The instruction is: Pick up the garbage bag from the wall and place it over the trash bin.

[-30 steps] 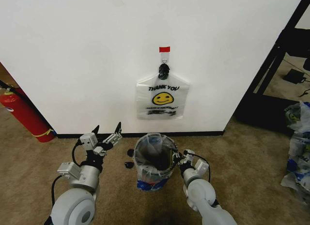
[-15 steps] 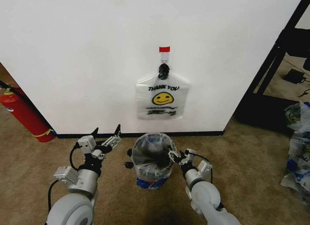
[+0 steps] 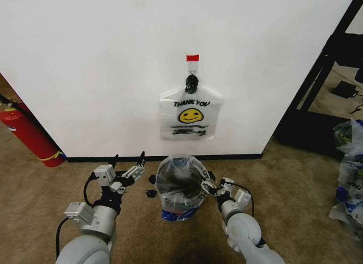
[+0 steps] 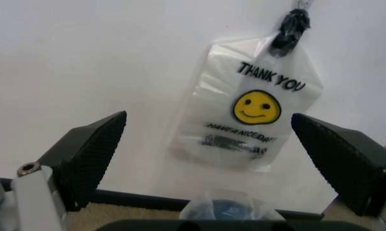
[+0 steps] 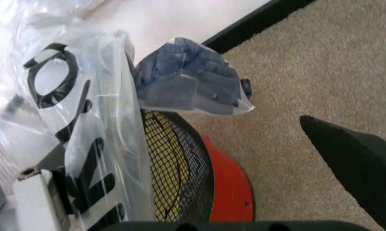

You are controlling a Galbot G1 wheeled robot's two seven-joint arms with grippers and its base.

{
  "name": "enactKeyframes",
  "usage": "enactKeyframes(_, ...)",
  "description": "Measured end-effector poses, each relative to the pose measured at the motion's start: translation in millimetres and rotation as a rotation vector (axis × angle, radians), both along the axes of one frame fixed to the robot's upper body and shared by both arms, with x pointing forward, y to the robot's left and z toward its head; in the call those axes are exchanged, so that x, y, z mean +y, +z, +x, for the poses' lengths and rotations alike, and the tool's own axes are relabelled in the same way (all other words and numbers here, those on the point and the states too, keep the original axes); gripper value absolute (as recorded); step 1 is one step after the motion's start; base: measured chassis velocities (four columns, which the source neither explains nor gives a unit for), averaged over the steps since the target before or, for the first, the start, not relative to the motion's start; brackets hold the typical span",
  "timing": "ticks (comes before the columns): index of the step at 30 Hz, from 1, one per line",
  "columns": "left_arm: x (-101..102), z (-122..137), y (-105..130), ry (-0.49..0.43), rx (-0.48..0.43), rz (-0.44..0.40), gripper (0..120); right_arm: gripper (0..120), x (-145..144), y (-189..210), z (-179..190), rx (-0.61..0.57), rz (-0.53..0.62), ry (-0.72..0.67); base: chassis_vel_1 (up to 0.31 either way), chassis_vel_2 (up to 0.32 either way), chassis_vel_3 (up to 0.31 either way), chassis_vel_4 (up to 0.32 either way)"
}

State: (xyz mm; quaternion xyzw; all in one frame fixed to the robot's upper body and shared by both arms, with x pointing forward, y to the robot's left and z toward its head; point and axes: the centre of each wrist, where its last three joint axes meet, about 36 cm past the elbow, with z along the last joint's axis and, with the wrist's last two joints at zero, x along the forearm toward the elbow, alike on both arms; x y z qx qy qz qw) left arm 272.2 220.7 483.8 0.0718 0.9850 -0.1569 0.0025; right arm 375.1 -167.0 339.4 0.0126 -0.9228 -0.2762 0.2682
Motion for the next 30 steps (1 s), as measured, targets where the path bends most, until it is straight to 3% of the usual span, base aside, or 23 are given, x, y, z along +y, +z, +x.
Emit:
enactKeyframes(4, -1, -2, -1, -0.003, 0.005, 0.005, 100, 100, 0, 1, 1, -0.011, 0.018, -0.013, 0.000, 0.000, 0.000, 0.000)
enactKeyframes(11, 0, -2, 2, -0.009, -0.003, 0.017, 100, 100, -9, 3, -15, -0.171, -0.005, 0.097, 0.000, 0.000, 0.000, 0.000)
enactKeyframes(17, 1, -2, 3, -0.016, -0.002, 0.023, 100, 100, -27, -31, -15, -0.425, -0.049, 0.190, 0.000, 0.000, 0.000, 0.000)
enactKeyframes(19, 1, -2, 3, -0.017, 0.000, 0.024, 100, 100, -28, -33, -15, -0.443, -0.056, 0.199, 0.000, 0.000, 0.000, 0.000)
enactKeyframes(26, 2, -4, 4, -0.024, 0.002, 0.030, 100, 100, -54, -62, -7, -0.690, -0.318, 0.465, 0.000, 0.000, 0.000, 0.000)
enactKeyframes(30, 1, -4, 3, -0.025, 0.005, 0.027, 100, 100, -62, -67, -4, -0.789, -0.347, 0.584, 0.000, 0.000, 0.000, 0.000)
